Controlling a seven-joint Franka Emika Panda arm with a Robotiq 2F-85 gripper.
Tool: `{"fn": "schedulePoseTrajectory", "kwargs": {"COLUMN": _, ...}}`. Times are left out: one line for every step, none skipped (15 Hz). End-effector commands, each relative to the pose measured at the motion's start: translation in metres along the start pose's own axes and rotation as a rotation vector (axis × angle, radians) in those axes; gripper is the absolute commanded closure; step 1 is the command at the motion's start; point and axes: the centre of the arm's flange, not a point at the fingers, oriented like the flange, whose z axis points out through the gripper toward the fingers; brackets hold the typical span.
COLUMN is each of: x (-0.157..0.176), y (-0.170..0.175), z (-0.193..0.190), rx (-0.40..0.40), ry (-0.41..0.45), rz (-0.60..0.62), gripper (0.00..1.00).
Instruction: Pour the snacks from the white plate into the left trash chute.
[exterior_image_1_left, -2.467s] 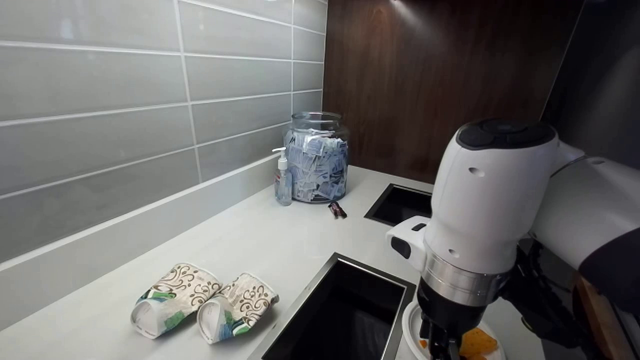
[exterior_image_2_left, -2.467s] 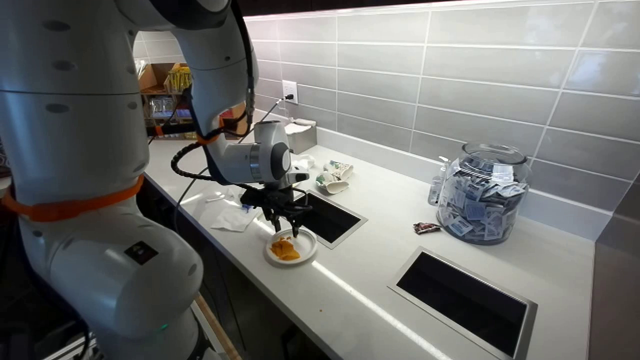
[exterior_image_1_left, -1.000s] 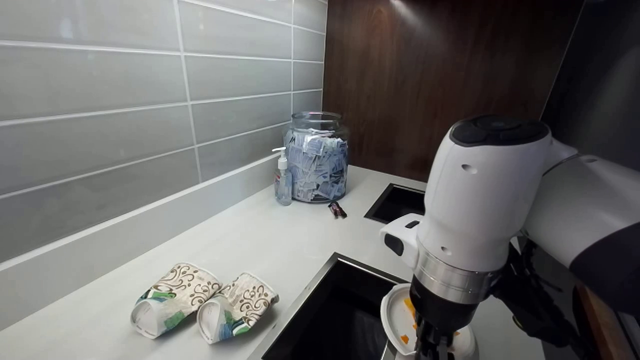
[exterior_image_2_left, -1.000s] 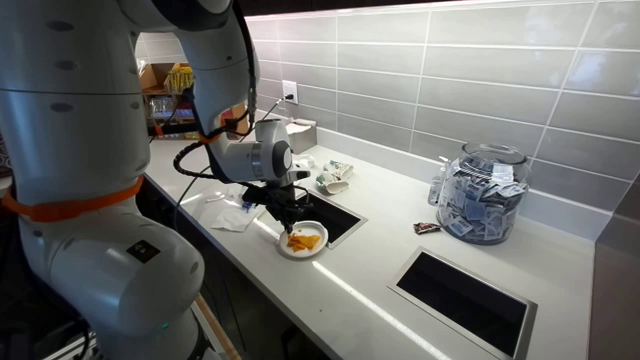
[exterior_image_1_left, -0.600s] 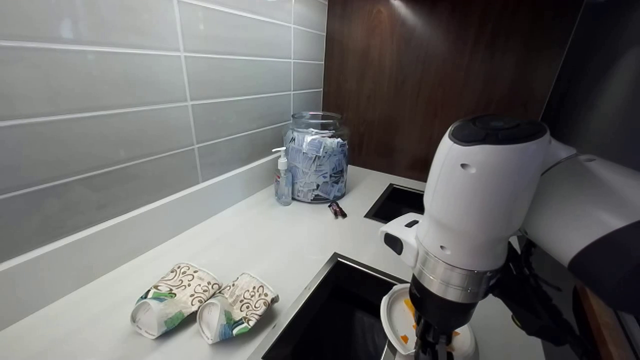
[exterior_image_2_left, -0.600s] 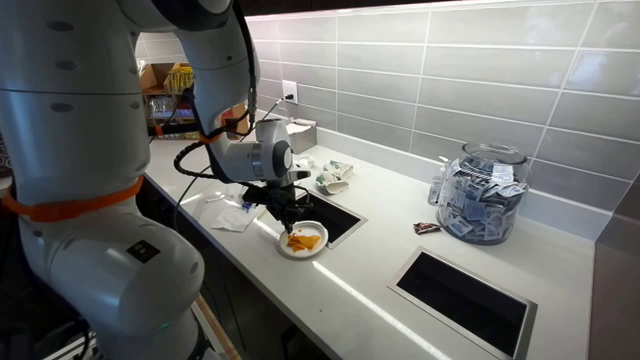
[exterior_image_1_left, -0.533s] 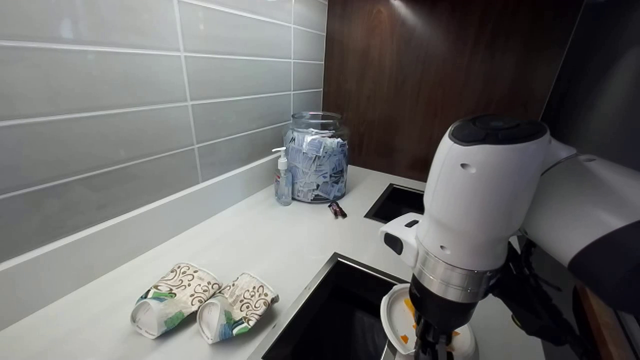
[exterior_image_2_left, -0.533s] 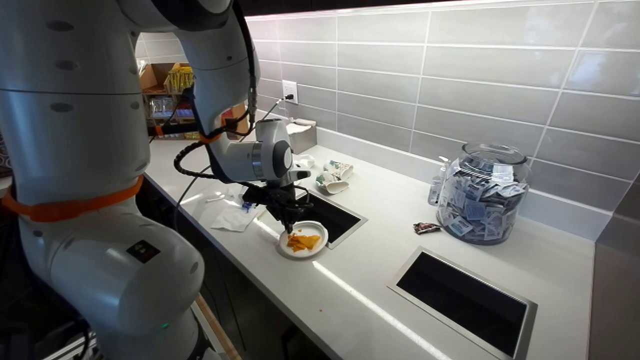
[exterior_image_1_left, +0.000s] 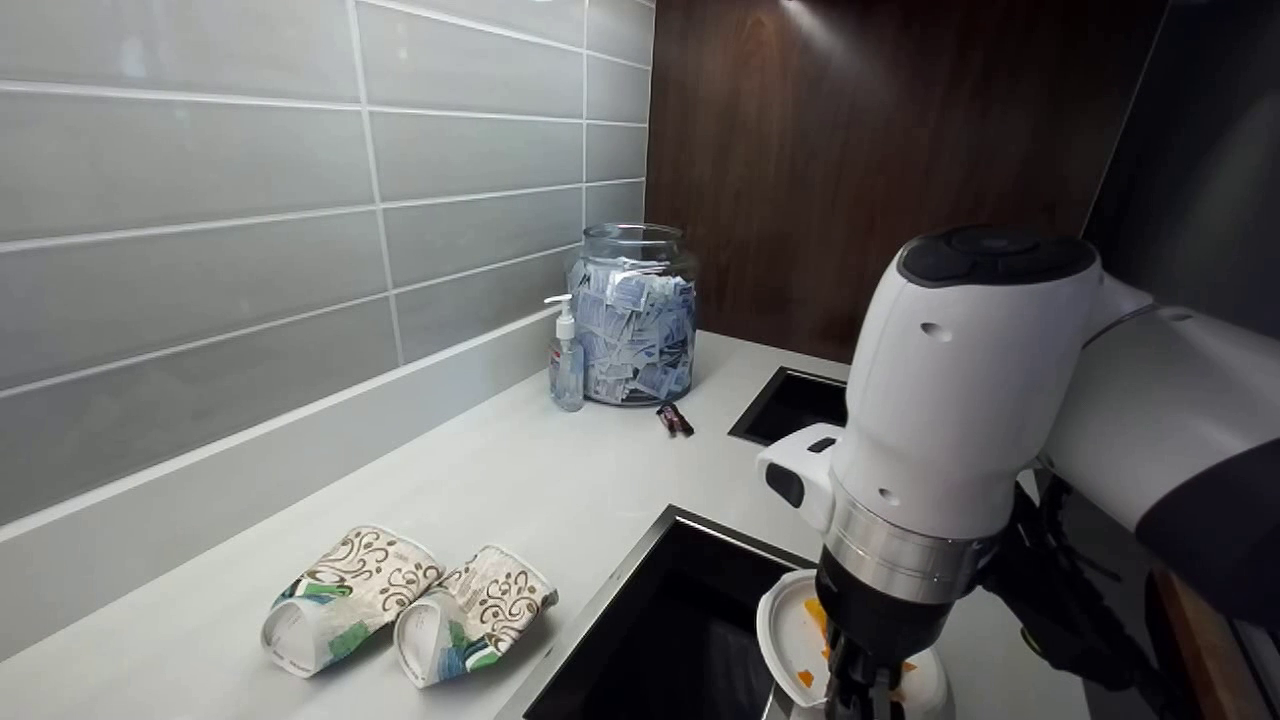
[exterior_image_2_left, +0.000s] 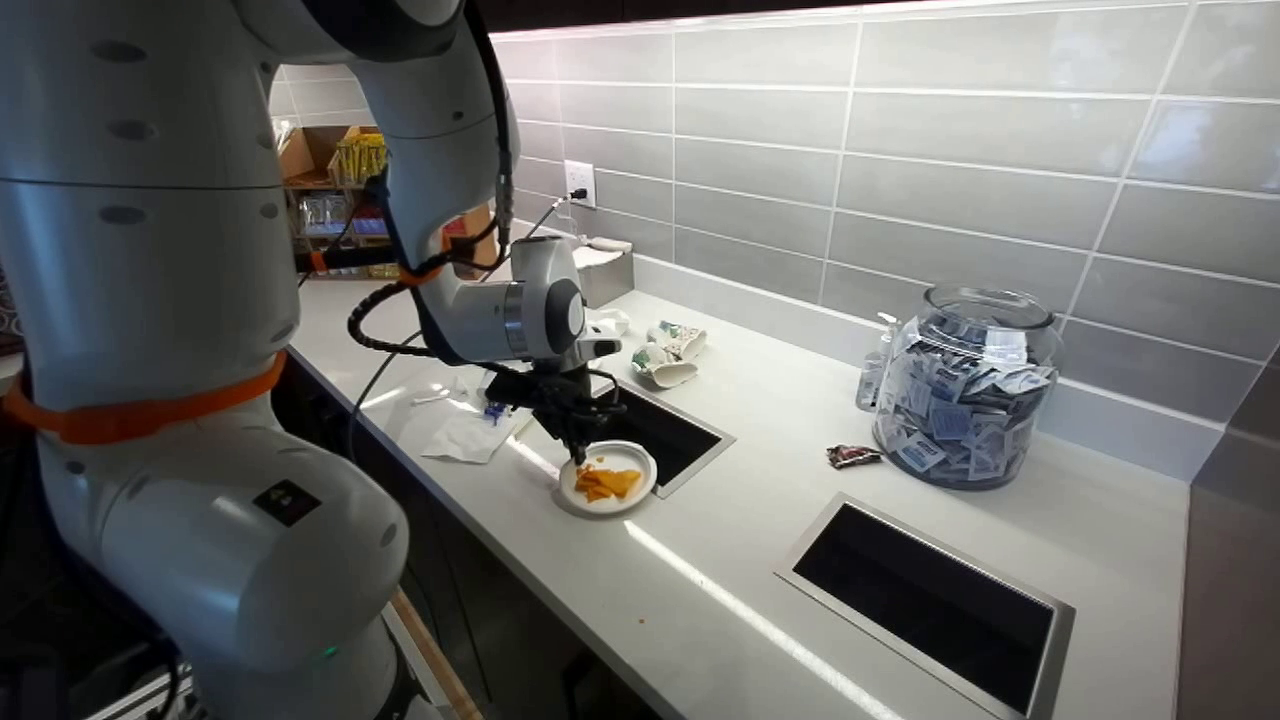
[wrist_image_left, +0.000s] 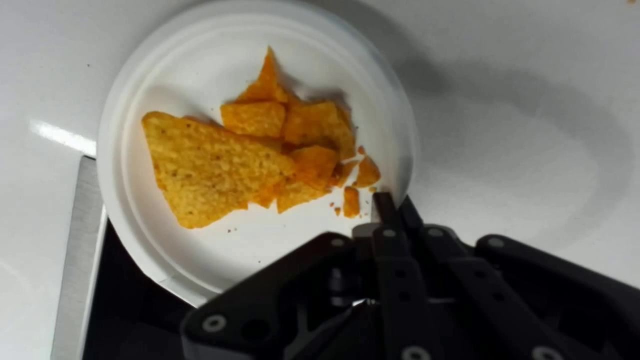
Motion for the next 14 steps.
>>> {"fn": "schedulePoseTrajectory", "kwargs": {"x": 0.004, "y": -0.005, "z": -0.003, "rx": -0.022, "ry": 0.006, "rz": -0.012, "gripper": 0.99}}
{"fn": "schedulePoseTrajectory", "kwargs": {"x": 0.006, "y": -0.006, "z": -0.006, "rx": -0.025, "ry": 0.011, "rz": -0.018, "gripper": 0.99}}
{"fn": "schedulePoseTrajectory", "kwargs": {"x": 0.008, "y": -0.006, "z": -0.008, "rx": -0.025, "ry": 0.015, "rz": -0.026, "gripper": 0.99}}
{"fn": "schedulePoseTrajectory", "kwargs": {"x": 0.01, "y": -0.006, "z": -0.01, "rx": -0.028, "ry": 0.019, "rz": -0.03, "gripper": 0.99}}
{"fn": "schedulePoseTrajectory", "kwargs": {"x": 0.012, "y": -0.006, "z": -0.012, "rx": -0.029, "ry": 0.023, "rz": -0.035, "gripper": 0.99}}
{"fn": "schedulePoseTrajectory", "kwargs": {"x": 0.014, "y": -0.007, "z": -0.014, "rx": -0.031, "ry": 0.027, "rz": -0.038, "gripper": 0.99}}
{"fn": "schedulePoseTrajectory", "kwargs": {"x": 0.016, "y": -0.007, "z": -0.015, "rx": -0.033, "ry": 0.028, "rz": -0.04, "gripper": 0.99}}
{"fn": "schedulePoseTrajectory", "kwargs": {"x": 0.018, "y": -0.007, "z": -0.015, "rx": -0.034, "ry": 0.03, "rz": -0.041, "gripper": 0.99}}
{"fn": "schedulePoseTrajectory", "kwargs": {"x": 0.019, "y": -0.007, "z": -0.016, "rx": -0.037, "ry": 0.03, "rz": -0.041, "gripper": 0.99}}
{"fn": "schedulePoseTrajectory", "kwargs": {"x": 0.019, "y": -0.007, "z": -0.016, "rx": -0.041, "ry": 0.031, "rz": -0.039, "gripper": 0.99}}
{"fn": "schedulePoseTrajectory", "kwargs": {"x": 0.02, "y": -0.007, "z": -0.016, "rx": -0.043, "ry": 0.03, "rz": -0.041, "gripper": 0.99}}
{"fn": "schedulePoseTrajectory", "kwargs": {"x": 0.02, "y": -0.008, "z": -0.017, "rx": -0.05, "ry": 0.03, "rz": -0.041, "gripper": 0.99}}
{"fn": "schedulePoseTrajectory", "kwargs": {"x": 0.021, "y": -0.008, "z": -0.017, "rx": -0.058, "ry": 0.028, "rz": -0.043, "gripper": 0.99}}
{"fn": "schedulePoseTrajectory", "kwargs": {"x": 0.021, "y": -0.009, "z": -0.017, "rx": -0.071, "ry": 0.028, "rz": -0.047, "gripper": 0.99}}
